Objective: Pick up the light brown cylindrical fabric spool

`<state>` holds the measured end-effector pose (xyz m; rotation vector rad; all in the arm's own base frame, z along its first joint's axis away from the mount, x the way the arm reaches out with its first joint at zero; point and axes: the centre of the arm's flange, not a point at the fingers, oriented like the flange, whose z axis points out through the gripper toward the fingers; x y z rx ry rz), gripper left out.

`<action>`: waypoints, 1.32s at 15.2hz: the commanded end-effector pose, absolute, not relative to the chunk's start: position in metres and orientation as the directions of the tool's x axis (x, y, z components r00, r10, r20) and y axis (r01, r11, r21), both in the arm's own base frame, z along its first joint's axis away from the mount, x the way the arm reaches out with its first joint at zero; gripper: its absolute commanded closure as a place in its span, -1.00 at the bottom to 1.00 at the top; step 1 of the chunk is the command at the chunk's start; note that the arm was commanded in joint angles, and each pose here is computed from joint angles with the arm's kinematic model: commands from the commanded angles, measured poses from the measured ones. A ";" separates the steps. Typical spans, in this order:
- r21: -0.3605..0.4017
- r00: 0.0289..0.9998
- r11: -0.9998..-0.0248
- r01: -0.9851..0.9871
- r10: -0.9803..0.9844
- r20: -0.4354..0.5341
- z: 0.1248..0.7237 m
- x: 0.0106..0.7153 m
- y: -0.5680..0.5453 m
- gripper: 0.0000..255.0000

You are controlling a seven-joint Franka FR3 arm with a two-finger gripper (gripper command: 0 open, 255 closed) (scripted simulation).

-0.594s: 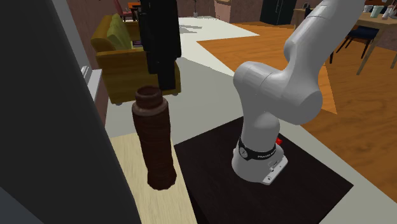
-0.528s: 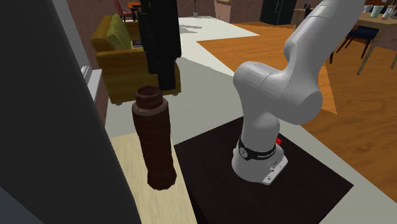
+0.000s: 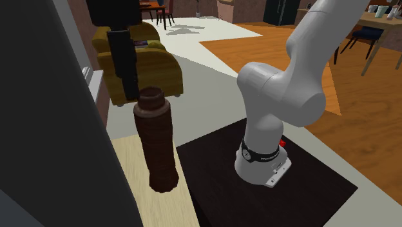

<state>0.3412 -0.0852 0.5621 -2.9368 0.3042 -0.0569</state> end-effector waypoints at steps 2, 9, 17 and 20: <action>-0.194 0.977 -0.959 -0.206 -0.213 0.015 0.544 0.348 -0.093 -1.00; -0.194 0.977 -0.959 -0.206 -0.213 0.015 0.515 0.348 -0.093 -1.00; -0.194 0.977 -0.959 -0.206 -0.213 0.015 0.515 0.348 -0.094 1.00; -0.194 0.977 -0.959 -0.206 -0.213 0.015 0.520 0.348 -0.093 1.00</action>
